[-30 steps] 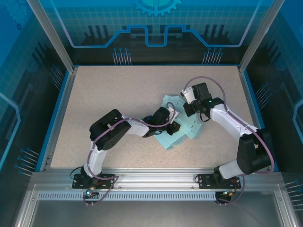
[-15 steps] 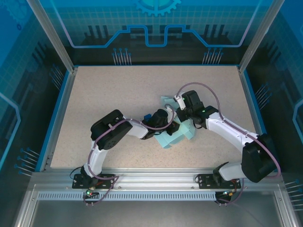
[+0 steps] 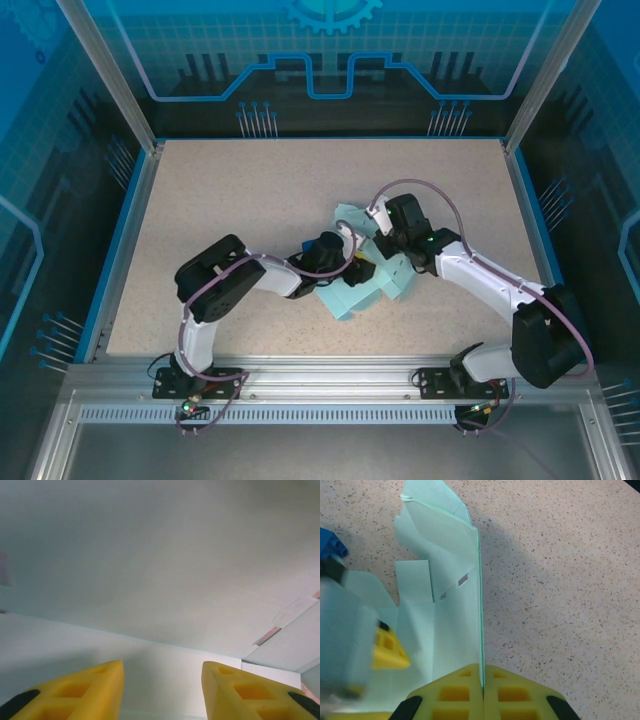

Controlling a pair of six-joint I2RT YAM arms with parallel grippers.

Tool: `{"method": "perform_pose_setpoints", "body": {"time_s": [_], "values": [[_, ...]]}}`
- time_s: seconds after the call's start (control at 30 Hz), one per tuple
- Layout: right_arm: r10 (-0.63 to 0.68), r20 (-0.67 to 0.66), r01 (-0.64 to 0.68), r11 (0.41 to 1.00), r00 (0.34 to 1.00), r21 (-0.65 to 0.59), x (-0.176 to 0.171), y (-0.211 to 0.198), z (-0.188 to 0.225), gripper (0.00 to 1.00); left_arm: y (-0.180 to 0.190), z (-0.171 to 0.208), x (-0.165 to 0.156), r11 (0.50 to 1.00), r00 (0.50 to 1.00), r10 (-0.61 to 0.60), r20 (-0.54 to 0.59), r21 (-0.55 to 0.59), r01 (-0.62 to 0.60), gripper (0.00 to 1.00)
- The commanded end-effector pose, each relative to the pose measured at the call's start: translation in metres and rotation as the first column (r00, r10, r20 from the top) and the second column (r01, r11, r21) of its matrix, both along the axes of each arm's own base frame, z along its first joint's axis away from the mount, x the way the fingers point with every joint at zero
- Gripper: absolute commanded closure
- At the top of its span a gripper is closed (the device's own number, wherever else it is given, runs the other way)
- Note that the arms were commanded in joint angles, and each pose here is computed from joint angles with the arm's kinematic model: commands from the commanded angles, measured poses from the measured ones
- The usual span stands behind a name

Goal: Fold the paper box

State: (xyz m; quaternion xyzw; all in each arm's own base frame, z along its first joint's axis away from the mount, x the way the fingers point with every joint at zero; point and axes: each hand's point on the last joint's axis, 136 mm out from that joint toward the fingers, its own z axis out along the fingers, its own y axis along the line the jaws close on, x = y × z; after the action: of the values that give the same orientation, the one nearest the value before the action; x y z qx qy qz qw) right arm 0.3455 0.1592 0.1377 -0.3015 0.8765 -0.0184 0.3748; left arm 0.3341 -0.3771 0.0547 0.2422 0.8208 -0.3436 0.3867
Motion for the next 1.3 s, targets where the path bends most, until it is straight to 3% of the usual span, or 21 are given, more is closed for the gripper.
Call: {"method": "perform_pose_setpoints", "body": {"time_s": [0.0,0.2,0.33,0.67,1.0,1.27], "values": [[0.060,0.053,-0.058,0.998,0.997,-0.029,0.002,-0.003,0.015,1.00,0.021,0.035,0.007,0.998,0.999,0.033,0.037,-0.054,-0.030,0.50],[0.105,0.100,-0.103,0.994,0.989,-0.022,0.007,-0.010,0.031,1.00,0.067,0.061,0.023,0.994,0.994,0.107,0.028,-0.040,-0.106,0.48],[0.129,0.106,-0.131,0.991,0.986,0.011,0.011,-0.007,0.038,1.00,0.083,0.073,0.032,0.995,0.995,0.095,0.016,-0.038,-0.094,0.48],[0.131,0.002,-0.131,0.984,0.991,0.124,0.016,-0.007,0.034,1.00,0.065,0.051,0.048,0.999,1.000,0.008,-0.009,0.032,-0.008,0.45],[0.133,-0.080,-0.119,0.980,0.988,0.159,0.018,-0.008,0.024,1.00,0.061,0.029,0.081,0.993,0.998,0.070,0.004,0.096,-0.070,0.41],[0.135,-0.094,-0.118,0.978,0.986,0.170,0.018,-0.006,0.023,1.00,0.067,0.010,0.088,0.983,0.995,0.102,-0.010,0.154,-0.100,0.38]]}}
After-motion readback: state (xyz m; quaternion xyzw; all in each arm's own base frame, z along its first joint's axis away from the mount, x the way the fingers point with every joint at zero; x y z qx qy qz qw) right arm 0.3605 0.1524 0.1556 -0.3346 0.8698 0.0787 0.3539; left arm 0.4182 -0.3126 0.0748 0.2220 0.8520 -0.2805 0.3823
